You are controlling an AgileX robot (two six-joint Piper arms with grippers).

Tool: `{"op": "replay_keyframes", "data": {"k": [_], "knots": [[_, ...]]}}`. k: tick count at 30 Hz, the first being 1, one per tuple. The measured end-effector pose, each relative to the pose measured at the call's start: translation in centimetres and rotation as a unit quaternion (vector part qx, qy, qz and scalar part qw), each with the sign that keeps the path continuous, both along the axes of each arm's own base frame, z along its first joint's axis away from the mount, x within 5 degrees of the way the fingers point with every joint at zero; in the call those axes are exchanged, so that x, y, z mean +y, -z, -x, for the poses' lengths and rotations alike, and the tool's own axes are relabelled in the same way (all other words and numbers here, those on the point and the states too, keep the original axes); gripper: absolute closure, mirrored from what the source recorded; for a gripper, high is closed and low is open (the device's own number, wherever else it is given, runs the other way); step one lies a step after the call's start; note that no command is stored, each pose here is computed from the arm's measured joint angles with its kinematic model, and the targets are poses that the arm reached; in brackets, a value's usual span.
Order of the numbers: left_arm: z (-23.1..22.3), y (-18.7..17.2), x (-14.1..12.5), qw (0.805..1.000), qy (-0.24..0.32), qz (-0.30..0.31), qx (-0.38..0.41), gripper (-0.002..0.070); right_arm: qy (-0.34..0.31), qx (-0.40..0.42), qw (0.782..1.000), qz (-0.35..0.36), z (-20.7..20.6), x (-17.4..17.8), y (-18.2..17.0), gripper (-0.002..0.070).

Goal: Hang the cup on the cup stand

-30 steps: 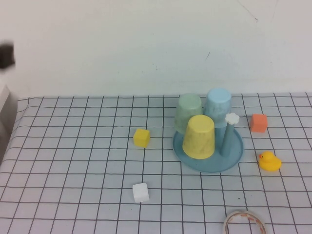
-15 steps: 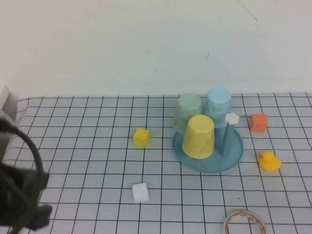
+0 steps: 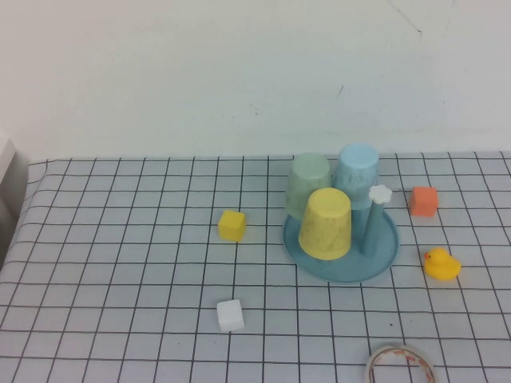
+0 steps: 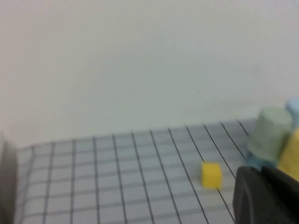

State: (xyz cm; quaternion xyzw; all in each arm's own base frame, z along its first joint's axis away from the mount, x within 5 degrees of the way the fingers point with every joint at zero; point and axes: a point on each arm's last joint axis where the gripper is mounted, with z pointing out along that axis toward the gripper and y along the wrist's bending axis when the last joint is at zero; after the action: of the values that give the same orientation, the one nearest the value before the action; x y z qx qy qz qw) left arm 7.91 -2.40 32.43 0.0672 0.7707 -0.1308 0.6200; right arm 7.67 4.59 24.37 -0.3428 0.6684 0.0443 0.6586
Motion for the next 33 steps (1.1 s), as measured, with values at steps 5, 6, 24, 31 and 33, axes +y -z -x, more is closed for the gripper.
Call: {"op": "replay_keyframes", "data": {"k": [5,6,24,31,33], "knots": [[1.1,4.1,0.9,0.998,-0.041,0.012,-0.053,0.0675,0.000,0.000,1.000,0.000,0.0,0.0,0.0,0.0678],[1.2,5.2,1.1,0.998,-0.048,0.010,-0.049,0.0675,0.000,0.000,1.000,0.000,0.0,0.0,0.0,0.0678],[1.9,14.1,1.5,0.996,-0.082,0.022,0.014,0.0675,0.000,0.000,1.000,0.000,0.0,0.0,0.0,0.0678],[2.6,14.8,1.7,0.996,-0.077,-0.007,0.035,0.0675,-0.001,0.000,1.000,0.000,0.0,0.0,0.0,0.0678],[2.6,14.8,1.7,0.997,-0.074,-0.019,0.032,0.0675,-0.001,0.000,1.000,0.000,0.0,0.0,0.0,0.0678]]}}
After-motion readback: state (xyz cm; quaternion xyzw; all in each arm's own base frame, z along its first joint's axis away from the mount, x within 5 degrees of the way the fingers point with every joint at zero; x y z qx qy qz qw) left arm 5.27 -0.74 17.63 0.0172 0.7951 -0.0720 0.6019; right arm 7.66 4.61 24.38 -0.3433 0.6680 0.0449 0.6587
